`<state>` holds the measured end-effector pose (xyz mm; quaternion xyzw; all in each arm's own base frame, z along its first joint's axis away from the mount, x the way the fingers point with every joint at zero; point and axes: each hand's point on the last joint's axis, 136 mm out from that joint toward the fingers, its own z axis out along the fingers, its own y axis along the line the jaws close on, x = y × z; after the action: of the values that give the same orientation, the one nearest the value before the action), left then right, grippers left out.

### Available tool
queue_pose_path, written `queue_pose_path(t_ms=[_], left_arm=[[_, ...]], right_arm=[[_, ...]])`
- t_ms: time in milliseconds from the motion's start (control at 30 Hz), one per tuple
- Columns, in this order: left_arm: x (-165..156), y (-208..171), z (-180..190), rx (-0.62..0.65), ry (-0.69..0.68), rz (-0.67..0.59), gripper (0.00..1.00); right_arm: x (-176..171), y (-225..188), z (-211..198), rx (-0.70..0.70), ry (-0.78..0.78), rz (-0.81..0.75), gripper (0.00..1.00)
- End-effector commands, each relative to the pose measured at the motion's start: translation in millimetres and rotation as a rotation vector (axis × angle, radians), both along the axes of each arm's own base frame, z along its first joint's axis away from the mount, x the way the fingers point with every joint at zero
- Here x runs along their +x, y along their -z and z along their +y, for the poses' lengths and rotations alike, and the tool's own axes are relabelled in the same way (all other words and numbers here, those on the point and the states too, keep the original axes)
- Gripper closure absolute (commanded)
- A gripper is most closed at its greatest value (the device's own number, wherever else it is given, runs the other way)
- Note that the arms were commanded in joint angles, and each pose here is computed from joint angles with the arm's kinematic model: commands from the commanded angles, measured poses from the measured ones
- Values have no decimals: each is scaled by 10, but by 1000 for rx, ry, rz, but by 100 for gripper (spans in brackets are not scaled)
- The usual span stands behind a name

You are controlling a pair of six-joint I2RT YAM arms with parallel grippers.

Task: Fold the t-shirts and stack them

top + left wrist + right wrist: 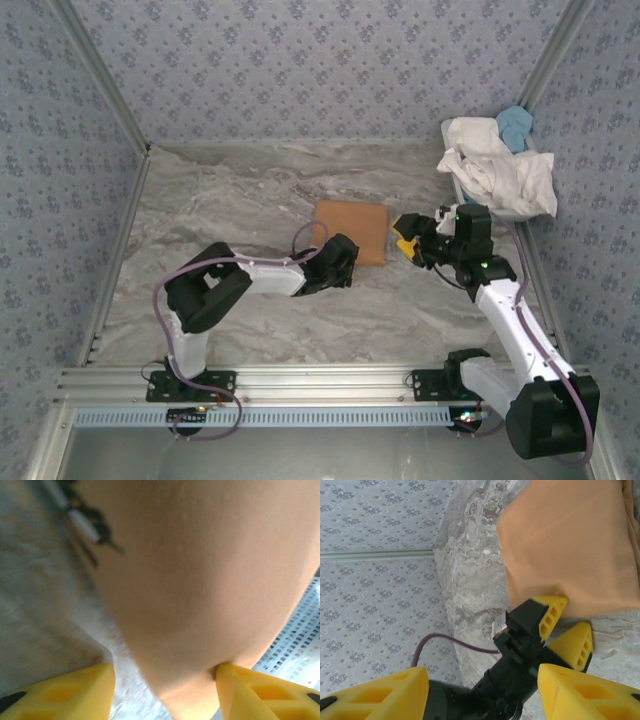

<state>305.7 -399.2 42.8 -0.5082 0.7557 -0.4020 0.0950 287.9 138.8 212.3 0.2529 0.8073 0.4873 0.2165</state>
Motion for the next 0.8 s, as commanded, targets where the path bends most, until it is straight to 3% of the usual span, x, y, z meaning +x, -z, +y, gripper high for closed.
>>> queue_pose_path(t_ms=[0, 133, 333, 533, 767], left_arm=[[191, 89, -82, -135, -181, 46, 50], [286, 192, -85, -140, -204, 42, 70], [515, 232, 199, -110, -257, 15, 98], [929, 192, 825, -64, -309, -27, 100], [1442, 153, 2050, 66, -283, -69, 100]], right_arm=[[-60, -205, 14, 8, -26, -27, 38], [-90, -198, 6, -5, -35, -22, 38], [-116, -195, -33, -20, -29, -19, 39], [-122, -204, -83, -46, -27, -19, 39], [-79, -205, -108, -64, -19, -26, 39]])
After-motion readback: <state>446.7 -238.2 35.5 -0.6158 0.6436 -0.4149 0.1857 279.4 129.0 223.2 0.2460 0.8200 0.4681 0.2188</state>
